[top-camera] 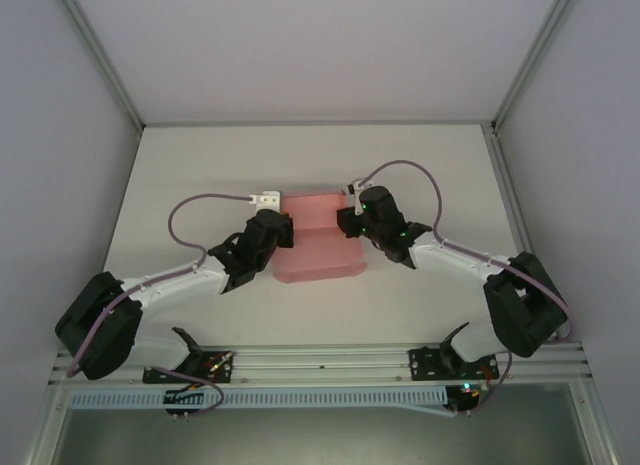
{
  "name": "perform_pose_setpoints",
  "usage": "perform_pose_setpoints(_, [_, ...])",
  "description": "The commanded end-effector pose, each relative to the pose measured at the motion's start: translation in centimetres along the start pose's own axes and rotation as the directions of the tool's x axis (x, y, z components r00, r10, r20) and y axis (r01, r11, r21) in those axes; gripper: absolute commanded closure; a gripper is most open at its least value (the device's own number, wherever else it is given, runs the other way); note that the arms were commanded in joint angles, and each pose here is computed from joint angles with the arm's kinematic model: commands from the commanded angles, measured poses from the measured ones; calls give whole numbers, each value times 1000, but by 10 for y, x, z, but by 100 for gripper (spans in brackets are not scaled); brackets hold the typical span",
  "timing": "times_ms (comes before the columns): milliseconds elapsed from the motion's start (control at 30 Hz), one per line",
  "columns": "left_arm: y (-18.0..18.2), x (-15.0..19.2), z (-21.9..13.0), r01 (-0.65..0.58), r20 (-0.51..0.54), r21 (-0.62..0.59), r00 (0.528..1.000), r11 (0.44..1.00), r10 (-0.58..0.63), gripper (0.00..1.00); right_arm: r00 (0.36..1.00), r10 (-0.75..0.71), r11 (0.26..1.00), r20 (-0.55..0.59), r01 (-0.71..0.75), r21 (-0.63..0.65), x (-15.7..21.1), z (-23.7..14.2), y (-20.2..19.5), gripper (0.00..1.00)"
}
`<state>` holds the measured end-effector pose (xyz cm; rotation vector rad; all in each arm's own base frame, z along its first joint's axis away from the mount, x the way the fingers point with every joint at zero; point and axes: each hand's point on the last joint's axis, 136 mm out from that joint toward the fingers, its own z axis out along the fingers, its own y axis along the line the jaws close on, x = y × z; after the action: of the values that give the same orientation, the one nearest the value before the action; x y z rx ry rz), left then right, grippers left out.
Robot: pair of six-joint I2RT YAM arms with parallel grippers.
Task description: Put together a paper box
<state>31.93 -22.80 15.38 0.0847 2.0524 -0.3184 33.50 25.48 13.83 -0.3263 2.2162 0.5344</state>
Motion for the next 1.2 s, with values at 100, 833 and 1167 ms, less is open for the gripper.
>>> perform_pose_setpoints(100, [5,-24,-7,12,58,-42,998,999,-9,100,982,-84,906,-168,146,397,20,-1,-63,89])
perform_pose_setpoints(833, [62,-30,-27,63,46,-348,998,935,-50,100,938,-131,95,-320,333,938,-14,-110,-158,100])
perform_pose_setpoints(1167, [33,-24,-8,38,18,-209,999,977,-35,100,977,-138,572,-161,212,792,6,-37,-116,86])
